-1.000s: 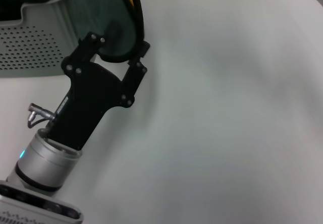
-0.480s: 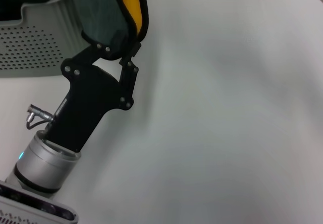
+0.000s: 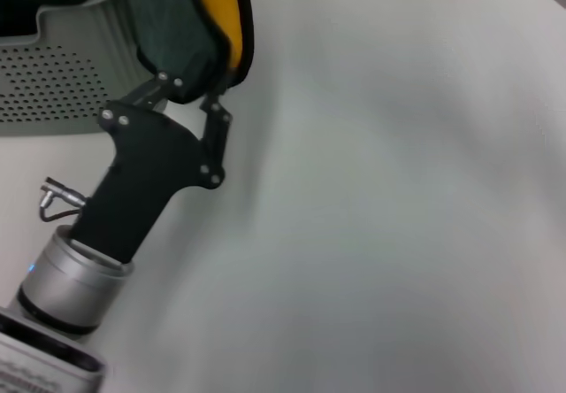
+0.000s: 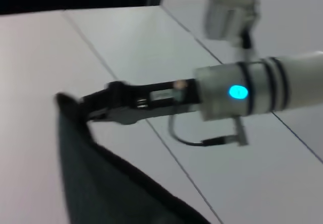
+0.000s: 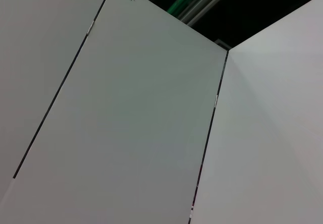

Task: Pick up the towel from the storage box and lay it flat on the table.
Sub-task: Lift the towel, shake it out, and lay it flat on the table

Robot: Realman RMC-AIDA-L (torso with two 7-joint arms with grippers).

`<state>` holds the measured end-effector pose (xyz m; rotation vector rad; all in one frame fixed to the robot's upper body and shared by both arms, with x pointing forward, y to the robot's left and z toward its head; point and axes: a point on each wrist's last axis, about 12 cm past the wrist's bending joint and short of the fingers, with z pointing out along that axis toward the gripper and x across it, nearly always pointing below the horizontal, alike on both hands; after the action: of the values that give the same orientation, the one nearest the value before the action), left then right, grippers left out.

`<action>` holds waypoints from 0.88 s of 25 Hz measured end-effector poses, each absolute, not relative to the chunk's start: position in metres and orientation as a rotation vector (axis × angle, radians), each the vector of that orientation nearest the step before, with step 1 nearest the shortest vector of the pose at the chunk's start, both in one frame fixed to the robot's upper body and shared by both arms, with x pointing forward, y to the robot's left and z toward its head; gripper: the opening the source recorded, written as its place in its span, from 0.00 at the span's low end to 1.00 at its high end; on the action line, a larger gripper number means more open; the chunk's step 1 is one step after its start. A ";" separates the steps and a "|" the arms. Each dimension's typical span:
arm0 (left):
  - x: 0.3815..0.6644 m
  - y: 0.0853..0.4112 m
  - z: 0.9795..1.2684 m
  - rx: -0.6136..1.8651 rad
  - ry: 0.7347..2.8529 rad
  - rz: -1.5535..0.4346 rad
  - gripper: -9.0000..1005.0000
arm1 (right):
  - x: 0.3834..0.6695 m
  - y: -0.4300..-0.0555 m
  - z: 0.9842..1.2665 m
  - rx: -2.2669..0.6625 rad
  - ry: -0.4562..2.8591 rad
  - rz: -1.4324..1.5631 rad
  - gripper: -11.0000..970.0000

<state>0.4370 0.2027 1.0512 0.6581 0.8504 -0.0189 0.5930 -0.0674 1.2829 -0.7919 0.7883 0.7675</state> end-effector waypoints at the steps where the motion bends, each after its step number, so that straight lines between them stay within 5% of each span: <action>1: 0.437 0.205 1.051 0.636 0.863 -0.051 0.15 | 0.593 -0.069 1.282 -0.789 0.792 0.766 0.01; 8: 0.442 0.224 1.052 0.571 0.905 -0.223 0.05 | 0.593 -0.078 1.272 -0.768 0.825 0.764 0.01; 22: 0.474 0.290 1.091 0.542 0.938 -0.715 0.03 | 0.600 -0.140 1.224 -0.645 1.045 0.869 0.02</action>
<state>0.4739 0.2899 1.0915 0.5415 0.9377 -0.7146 0.5998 -0.1397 1.2242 -0.6451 1.0448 0.8693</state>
